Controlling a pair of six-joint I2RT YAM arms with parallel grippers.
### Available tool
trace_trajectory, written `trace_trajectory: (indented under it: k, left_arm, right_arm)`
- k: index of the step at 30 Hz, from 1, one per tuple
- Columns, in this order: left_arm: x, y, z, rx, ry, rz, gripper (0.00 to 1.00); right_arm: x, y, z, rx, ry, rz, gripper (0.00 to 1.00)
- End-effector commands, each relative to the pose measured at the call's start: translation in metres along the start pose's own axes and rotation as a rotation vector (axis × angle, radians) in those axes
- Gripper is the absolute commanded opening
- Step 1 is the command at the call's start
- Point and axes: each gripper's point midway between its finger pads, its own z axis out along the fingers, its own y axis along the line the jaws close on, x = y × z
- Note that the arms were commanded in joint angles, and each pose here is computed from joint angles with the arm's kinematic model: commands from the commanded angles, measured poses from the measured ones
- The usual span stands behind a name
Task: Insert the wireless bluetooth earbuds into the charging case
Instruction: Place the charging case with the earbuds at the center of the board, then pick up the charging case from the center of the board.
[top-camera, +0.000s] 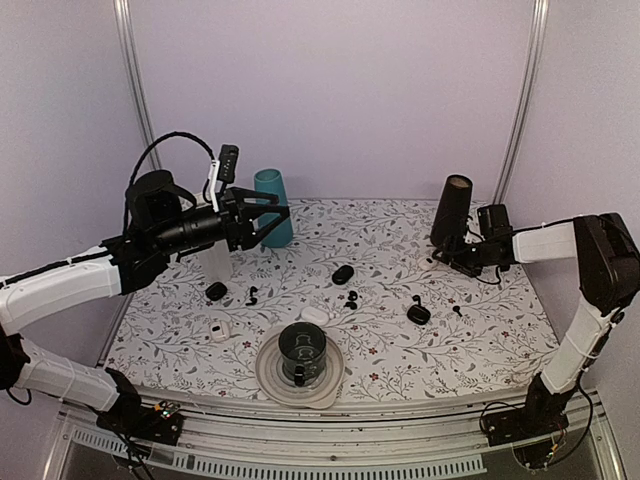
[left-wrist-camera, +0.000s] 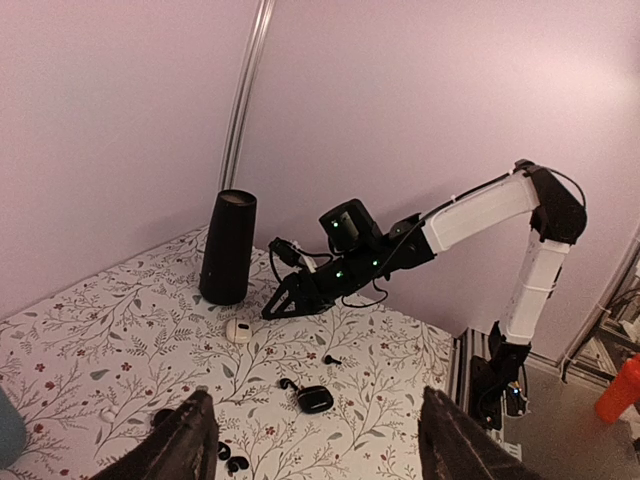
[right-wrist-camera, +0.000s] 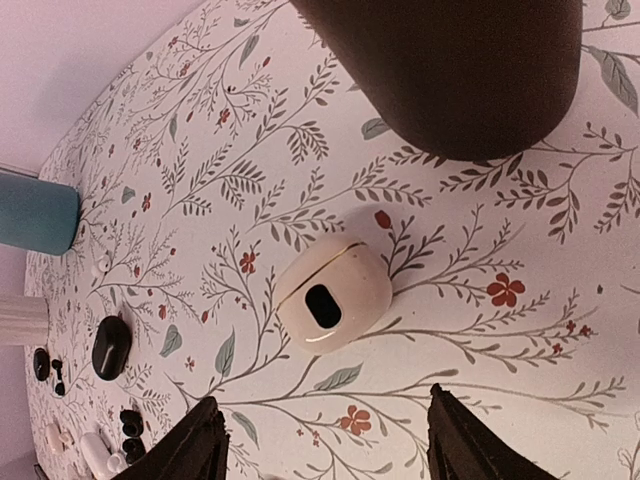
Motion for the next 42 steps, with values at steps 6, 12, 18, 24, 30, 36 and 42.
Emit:
trace_trajectory:
  k: [6, 12, 18, 24, 30, 36, 42]
  left_arm:
    - [-0.001, 0.006, 0.004, 0.002, -0.012, -0.011, 0.69]
    - [0.002, 0.009, 0.007, 0.005, -0.008, -0.020, 0.69]
    - [0.001, 0.009, 0.011, 0.016, -0.006, -0.025, 0.69]
    - [0.003, 0.010, 0.012, 0.015, -0.003, -0.028, 0.69]
    - [0.003, 0.010, 0.013, 0.018, -0.001, -0.032, 0.69]
    - [0.003, 0.010, 0.013, 0.019, -0.001, -0.032, 0.69]
    - [0.004, 0.010, 0.014, 0.022, -0.001, -0.032, 0.69]
  right_arm:
    - [0.051, 0.026, -0.024, 0.036, 0.047, -0.096, 0.69]
    - [0.089, 0.031, -0.031, 0.069, 0.096, -0.130, 0.68]
    - [0.111, 0.029, -0.029, 0.081, 0.135, -0.155, 0.66]
    - [0.125, 0.034, -0.030, 0.074, 0.158, -0.187, 0.55]
    - [0.136, 0.033, -0.025, 0.095, 0.185, -0.208, 0.51]
    - [0.145, 0.026, -0.024, 0.146, 0.207, -0.217, 0.50]
    - [0.158, 0.027, -0.020, 0.155, 0.237, -0.231, 0.45]
